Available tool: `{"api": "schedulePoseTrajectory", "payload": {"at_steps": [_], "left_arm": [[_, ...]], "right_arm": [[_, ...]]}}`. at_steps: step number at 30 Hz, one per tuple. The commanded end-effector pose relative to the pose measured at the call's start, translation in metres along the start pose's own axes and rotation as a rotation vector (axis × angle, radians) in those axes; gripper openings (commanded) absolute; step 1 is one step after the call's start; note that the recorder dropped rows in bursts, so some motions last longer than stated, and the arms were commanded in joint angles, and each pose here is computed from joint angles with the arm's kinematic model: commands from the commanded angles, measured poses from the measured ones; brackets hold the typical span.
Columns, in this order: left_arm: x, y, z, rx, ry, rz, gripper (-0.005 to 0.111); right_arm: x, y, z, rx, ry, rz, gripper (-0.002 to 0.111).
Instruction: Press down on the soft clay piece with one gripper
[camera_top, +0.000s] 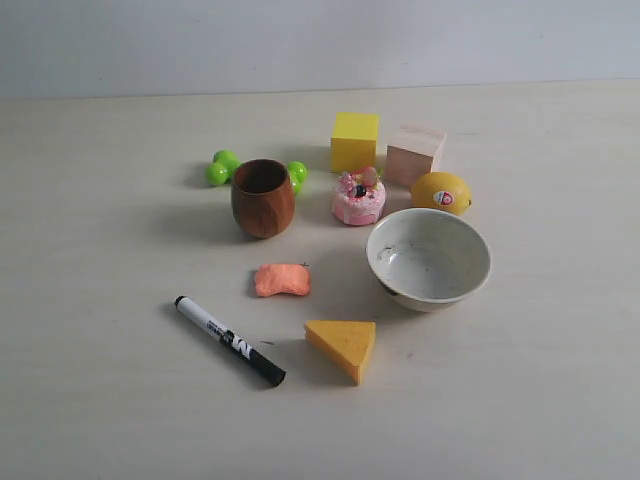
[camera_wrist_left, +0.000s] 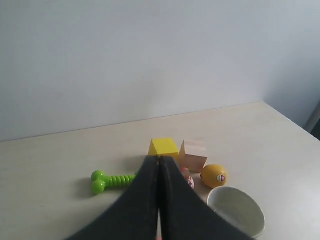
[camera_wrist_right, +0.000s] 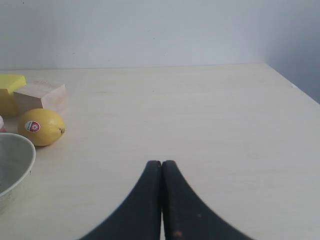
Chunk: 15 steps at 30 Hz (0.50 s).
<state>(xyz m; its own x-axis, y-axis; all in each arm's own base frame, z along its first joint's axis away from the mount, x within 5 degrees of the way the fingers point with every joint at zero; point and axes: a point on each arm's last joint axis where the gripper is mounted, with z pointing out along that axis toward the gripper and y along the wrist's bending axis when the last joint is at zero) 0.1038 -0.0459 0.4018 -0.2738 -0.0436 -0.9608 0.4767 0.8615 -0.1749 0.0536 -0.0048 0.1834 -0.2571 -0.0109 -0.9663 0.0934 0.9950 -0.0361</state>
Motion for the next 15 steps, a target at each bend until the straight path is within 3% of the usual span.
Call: {"api": "schedulePoseTrajectory", "payload": {"at_steps": [1,4,6,8,11,15], "left_arm": [[-0.003,-0.002,0.000,0.020,-0.013,-0.009,0.000],[-0.004,-0.004,0.000,0.036,-0.027,0.065,0.000],[-0.006,-0.007,0.003,0.099,-0.043,0.052,0.000],[-0.002,-0.006,0.013,0.152,0.022,0.008,0.000],[0.007,0.008,0.038,0.155,0.155,-0.086,0.000],[0.013,0.018,0.068,0.164,0.266,-0.100,0.000]], "right_arm": [[0.001,0.000,0.000,0.005,-0.008,-0.004,0.000],[0.001,0.000,0.000,0.005,-0.008,-0.004,0.000],[0.001,0.000,0.000,0.005,-0.008,-0.004,0.000],[0.001,0.000,0.000,0.005,-0.008,-0.004,0.000],[0.001,0.000,0.000,0.005,-0.008,-0.004,0.000],[0.001,0.000,0.000,0.005,-0.008,-0.004,0.000]]}}
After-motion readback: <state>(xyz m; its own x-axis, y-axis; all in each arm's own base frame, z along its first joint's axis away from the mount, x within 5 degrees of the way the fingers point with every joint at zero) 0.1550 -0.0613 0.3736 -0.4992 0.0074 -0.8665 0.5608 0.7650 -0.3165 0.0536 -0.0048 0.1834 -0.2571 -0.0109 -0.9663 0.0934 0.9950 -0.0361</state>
